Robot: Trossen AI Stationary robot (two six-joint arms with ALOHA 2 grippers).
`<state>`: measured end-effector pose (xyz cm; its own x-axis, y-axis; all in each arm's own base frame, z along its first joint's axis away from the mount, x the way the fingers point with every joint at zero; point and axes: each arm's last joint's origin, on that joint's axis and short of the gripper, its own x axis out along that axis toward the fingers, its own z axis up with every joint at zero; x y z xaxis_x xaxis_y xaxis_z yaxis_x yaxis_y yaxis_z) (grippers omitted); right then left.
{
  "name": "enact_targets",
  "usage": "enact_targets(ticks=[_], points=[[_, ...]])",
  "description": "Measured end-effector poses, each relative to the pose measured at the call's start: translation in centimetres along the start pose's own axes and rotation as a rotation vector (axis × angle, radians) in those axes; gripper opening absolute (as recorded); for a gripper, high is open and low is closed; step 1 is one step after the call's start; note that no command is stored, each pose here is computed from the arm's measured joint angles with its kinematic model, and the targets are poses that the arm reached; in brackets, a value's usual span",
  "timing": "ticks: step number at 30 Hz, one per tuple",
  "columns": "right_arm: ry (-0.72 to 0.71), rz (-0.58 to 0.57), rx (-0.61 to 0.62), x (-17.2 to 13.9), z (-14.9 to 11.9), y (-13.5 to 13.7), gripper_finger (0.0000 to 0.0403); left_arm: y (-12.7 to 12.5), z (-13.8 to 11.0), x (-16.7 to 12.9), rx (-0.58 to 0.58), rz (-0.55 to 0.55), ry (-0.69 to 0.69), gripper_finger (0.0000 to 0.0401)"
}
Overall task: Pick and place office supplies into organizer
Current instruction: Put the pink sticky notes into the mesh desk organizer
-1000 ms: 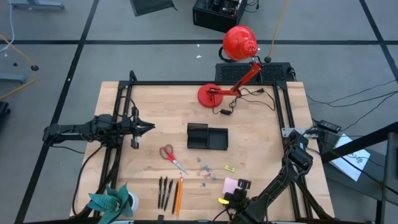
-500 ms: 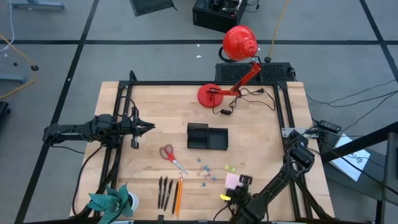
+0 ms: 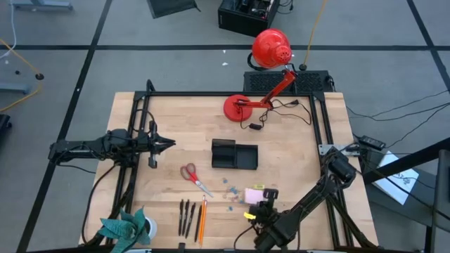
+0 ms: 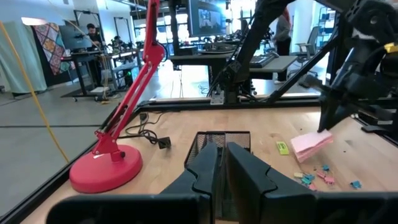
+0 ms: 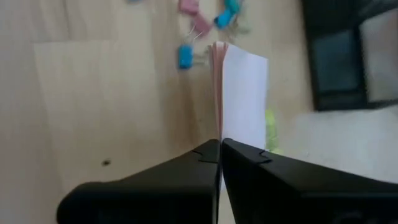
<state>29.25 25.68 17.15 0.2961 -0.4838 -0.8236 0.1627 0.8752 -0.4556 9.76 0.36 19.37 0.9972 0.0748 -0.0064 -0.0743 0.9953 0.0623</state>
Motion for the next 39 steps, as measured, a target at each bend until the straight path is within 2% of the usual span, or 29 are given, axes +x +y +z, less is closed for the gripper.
enact_targets(ticks=[10, 21, 27, 39], points=[[-0.098, -0.132, -0.072, -2.8, 1.7, -1.8, 0.0, 0.0, 0.0, 0.0, -0.019, 0.0, 0.001, 0.0042], [-0.15, -0.28, -0.158, -1.2, 4.1, -4.1, 0.0, 0.0, 0.0, 0.0, -0.021, 0.0, 0.001, 0.0042], [-0.075, -0.299, -0.208, 0.6, 5.2, -5.8, 0.0, 0.0, 0.0, 0.0, -0.022, 0.0, 0.001, 0.0042], [0.125, -0.286, -0.284, 3.9, 5.8, -8.7, 0.0, 0.0, 0.0, 0.0, -0.022, 0.0, 0.003, 0.0042]])
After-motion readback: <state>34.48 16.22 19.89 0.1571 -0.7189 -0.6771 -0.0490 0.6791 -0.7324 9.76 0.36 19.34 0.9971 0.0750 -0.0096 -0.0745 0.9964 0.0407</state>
